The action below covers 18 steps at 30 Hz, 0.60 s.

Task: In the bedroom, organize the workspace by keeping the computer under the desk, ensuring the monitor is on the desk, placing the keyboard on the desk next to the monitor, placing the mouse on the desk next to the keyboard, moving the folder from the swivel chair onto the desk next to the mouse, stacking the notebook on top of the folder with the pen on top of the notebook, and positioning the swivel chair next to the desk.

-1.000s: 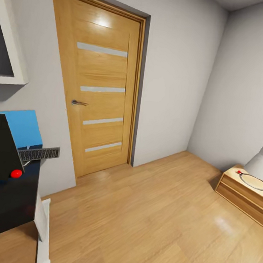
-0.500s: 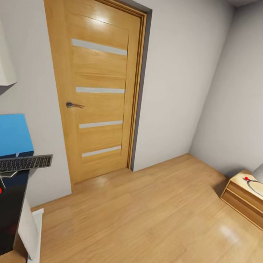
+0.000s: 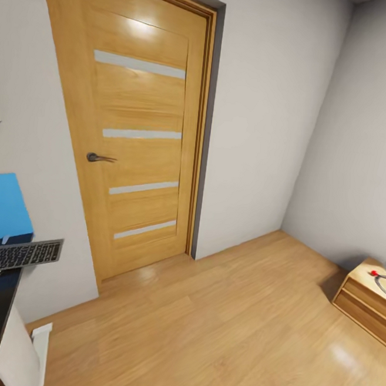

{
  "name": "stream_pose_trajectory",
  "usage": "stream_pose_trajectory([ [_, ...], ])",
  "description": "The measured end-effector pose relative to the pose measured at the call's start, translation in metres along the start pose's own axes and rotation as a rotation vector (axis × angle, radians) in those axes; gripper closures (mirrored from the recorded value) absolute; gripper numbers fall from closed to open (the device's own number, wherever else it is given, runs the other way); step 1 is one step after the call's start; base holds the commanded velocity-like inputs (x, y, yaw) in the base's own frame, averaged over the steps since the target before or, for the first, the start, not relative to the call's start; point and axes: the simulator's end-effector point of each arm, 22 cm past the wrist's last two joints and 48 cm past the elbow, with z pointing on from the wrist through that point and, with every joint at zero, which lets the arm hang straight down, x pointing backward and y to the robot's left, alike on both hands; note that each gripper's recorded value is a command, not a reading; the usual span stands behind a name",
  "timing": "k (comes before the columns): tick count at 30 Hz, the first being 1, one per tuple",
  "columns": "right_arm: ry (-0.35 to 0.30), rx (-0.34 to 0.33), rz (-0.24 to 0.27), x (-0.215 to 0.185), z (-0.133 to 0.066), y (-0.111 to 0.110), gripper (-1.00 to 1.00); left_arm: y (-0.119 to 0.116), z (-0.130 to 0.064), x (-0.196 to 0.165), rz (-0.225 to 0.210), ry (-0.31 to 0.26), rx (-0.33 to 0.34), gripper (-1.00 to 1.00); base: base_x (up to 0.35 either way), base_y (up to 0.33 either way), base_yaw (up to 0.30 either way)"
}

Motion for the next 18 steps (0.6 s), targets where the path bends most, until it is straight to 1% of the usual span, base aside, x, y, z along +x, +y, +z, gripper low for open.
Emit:
stream_pose_trajectory([
  [5, 0.001, 0.0, 0.0, 0.0004, -0.0001, 0.0, -1.0, 0.0001, -0.0001, 0.0003, 0.0, 0.001, 0.0, -1.0, 0.327, -0.082, 0.0],
  [18, 0.003, 0.0, 0.0, 0.001, -0.0003, 0.0, -1.0, 0.0001, -0.0001, 0.0004, 0.0, 0.001, 0.0, -1.0, 0.327, -0.127, 0.0],
])
